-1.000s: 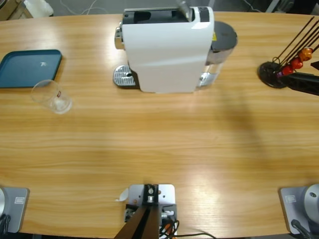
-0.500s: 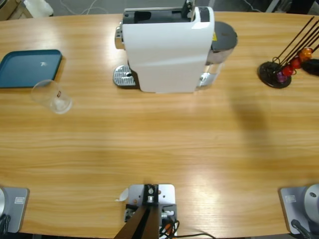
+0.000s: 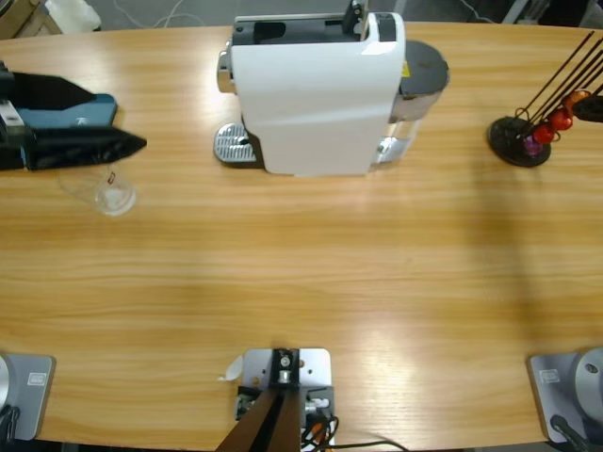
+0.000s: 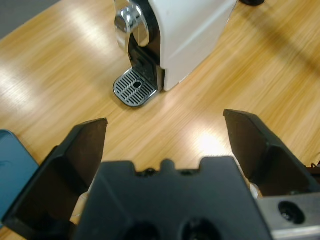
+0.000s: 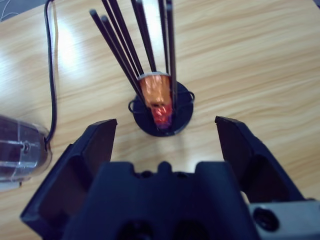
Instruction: Pour coffee
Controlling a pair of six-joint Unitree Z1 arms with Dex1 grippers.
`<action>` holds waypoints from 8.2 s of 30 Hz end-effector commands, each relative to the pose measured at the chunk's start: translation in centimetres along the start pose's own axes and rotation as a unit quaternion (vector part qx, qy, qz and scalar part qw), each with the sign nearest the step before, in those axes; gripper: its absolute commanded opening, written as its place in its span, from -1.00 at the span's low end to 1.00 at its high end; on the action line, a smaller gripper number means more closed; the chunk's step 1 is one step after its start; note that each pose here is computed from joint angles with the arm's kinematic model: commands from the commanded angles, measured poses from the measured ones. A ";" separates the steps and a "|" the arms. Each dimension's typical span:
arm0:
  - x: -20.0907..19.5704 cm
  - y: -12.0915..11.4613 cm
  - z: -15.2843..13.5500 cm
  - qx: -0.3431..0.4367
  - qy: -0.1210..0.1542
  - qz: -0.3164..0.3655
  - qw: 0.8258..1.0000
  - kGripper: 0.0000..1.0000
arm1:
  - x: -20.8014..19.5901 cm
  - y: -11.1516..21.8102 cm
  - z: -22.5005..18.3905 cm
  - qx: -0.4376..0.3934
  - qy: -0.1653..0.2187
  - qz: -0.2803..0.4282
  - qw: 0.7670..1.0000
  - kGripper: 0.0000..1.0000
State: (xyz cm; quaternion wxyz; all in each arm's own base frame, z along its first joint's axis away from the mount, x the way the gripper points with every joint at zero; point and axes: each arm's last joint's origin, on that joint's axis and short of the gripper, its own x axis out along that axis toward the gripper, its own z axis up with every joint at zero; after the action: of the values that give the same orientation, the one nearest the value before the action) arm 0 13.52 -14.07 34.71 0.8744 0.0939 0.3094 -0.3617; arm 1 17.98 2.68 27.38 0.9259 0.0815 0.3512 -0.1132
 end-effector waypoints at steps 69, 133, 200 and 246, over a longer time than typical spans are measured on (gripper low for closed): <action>-0.5 0.2 -3.4 -0.020 0.019 0.010 1.000 0.98 | 3.8 0.4 -0.5 -0.072 -0.018 -0.053 0.996 0.03; -0.5 0.3 -4.3 -0.023 0.026 0.015 0.999 0.98 | 4.0 1.0 -1.1 -0.101 0.004 -0.030 0.994 -1.00; -1.6 0.5 -5.5 -0.038 0.007 0.021 0.999 0.98 | -13.2 13.7 4.0 -0.369 -0.102 0.363 0.849 -1.00; -2.4 1.0 -8.3 -0.049 0.018 0.038 0.998 0.98 | -0.3 27.5 7.4 -0.555 -0.093 0.438 0.702 -1.00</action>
State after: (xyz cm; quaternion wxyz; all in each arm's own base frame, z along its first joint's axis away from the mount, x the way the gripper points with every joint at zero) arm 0 9.50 -9.45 30.54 0.8848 0.0708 0.3269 -0.3244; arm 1 28.22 26.56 36.62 0.7858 -0.3105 0.1781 0.5044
